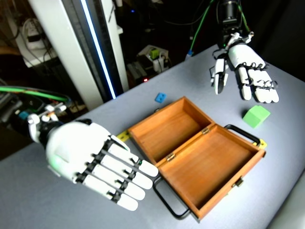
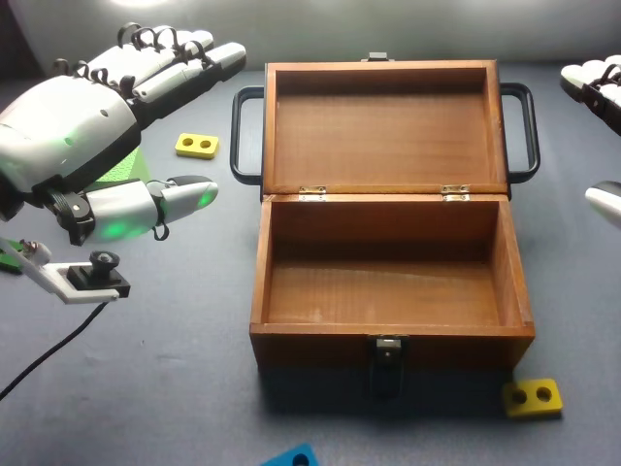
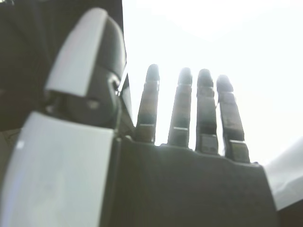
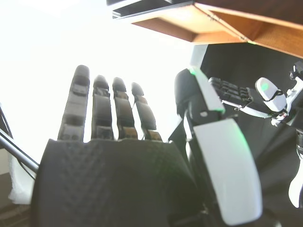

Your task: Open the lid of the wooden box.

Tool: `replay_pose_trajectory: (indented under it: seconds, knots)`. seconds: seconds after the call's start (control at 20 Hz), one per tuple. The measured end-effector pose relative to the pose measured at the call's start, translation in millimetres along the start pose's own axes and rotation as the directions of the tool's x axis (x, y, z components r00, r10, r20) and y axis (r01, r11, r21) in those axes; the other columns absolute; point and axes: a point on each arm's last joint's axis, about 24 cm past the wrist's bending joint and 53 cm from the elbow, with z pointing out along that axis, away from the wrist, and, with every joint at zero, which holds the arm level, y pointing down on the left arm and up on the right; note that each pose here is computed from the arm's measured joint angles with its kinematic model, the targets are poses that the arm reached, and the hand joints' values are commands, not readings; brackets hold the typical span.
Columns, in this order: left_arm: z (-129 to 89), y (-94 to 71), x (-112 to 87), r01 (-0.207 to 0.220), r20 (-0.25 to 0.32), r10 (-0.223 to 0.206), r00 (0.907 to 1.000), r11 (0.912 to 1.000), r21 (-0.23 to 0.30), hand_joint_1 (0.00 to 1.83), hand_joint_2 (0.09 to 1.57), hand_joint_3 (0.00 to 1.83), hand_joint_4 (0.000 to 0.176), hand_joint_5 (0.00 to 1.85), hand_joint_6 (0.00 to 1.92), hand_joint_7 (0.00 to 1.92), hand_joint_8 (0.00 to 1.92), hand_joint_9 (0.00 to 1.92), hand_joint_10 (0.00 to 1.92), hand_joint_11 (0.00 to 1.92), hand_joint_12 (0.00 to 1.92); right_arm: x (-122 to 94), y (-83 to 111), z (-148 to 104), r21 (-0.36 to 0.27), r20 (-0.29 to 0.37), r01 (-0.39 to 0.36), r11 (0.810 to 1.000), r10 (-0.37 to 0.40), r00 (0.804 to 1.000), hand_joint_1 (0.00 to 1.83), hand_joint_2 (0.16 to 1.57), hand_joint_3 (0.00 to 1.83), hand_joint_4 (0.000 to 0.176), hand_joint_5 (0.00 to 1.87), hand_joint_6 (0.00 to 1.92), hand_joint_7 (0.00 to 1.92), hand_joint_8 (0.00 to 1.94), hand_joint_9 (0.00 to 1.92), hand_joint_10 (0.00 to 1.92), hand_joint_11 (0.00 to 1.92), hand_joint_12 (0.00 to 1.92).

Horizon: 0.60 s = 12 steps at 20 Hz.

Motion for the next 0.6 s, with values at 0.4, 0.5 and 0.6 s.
replay_pose_trajectory:
  seconds: [0.4, 0.5, 0.6]
  knots:
    - [-23.5, -13.9, -11.6, 0.013, 0.052, -0.016, 0.9985, 0.9987, 0.049, 0.00, 1.37, 0.01, 0.034, 0.00, 0.00, 0.00, 0.00, 0.00, 0.00, 0.00, 0.00, -27.8, 32.9, -24.9, -0.090, 0.079, 0.032, 0.995, -0.025, 0.997, 0.02, 1.41, 0.00, 0.000, 0.00, 0.00, 0.00, 0.00, 0.00, 0.00, 0.00, 0.00]
    - [-29.4, -18.8, -15.7, 0.025, 0.076, -0.030, 0.9966, 0.9976, 0.064, 0.05, 1.40, 0.01, 0.014, 0.00, 0.00, 0.00, 0.00, 0.00, 0.00, 0.00, 0.00, -35.9, 34.2, -35.2, -0.093, 0.107, 0.044, 0.995, -0.034, 0.994, 0.00, 1.39, 0.00, 0.000, 0.00, 0.00, 0.00, 0.00, 0.00, 0.00, 0.00, 0.00]
    - [-35.0, -24.8, -18.2, 0.024, 0.088, -0.032, 0.9956, 0.9959, 0.087, 0.01, 1.37, 0.00, 0.039, 0.00, 0.00, 0.00, 0.00, 0.00, 0.00, 0.00, 0.00, -38.7, 37.8, -44.3, -0.103, 0.121, 0.051, 0.993, -0.039, 0.992, 0.00, 1.36, 0.00, 0.000, 0.00, 0.00, 0.00, 0.00, 0.00, 0.00, 0.00, 0.00]
